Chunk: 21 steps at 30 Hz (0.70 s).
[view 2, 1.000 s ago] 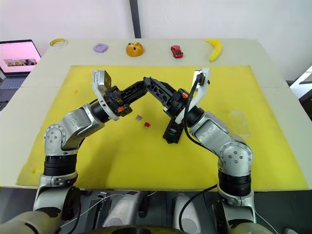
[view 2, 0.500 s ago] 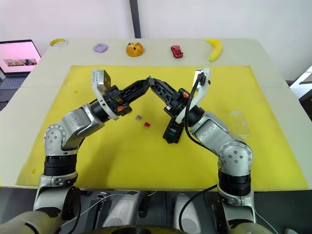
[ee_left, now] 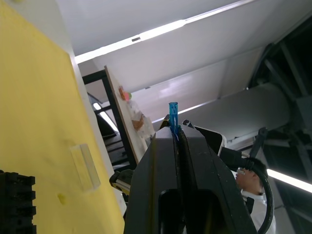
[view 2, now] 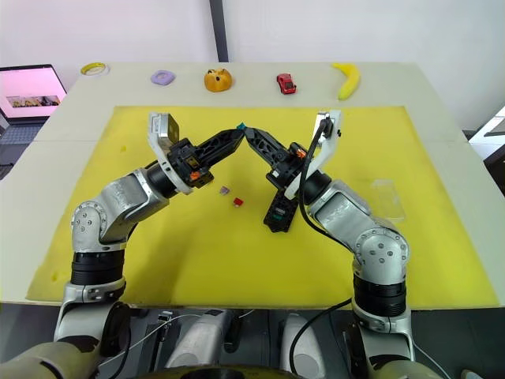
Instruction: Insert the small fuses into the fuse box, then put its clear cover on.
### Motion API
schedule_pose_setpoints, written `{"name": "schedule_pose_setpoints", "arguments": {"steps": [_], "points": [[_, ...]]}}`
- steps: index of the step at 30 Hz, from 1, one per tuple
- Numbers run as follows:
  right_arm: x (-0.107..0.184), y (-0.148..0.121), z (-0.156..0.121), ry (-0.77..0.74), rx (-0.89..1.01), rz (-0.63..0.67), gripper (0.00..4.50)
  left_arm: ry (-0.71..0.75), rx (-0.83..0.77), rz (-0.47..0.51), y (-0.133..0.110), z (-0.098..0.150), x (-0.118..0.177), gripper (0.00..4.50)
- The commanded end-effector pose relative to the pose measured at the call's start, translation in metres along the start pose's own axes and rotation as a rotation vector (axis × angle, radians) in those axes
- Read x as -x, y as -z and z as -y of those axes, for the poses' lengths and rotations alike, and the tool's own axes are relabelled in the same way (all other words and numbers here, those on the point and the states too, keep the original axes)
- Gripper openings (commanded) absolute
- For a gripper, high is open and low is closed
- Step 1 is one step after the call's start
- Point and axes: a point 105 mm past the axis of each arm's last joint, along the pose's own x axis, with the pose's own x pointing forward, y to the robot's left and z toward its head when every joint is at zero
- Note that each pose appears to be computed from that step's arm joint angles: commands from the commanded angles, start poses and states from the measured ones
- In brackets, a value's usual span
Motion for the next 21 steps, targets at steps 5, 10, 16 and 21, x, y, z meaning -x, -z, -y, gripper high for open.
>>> {"name": "schedule_pose_setpoints", "arguments": {"steps": [5,10,16,21], "points": [[-0.0024,-0.0011,-0.0138,-0.059,0.003,-0.004,0.46,0.039,-0.021,-0.016,0.0024,0.0104,-0.0030,0.00],[-0.0023,-0.0012,-0.0135,-0.055,0.003,-0.004,0.21,0.041,-0.022,-0.018,0.0026,0.0107,-0.0032,0.00],[-0.0025,-0.0032,-0.0170,-0.070,0.000,0.003,0.21,0.037,-0.020,-0.016,0.0022,0.0100,-0.0035,0.00],[-0.0029,-0.0065,-0.0186,-0.077,-0.007,0.016,0.21,0.031,-0.018,-0.014,0.0017,0.0086,-0.0029,0.00]]}}
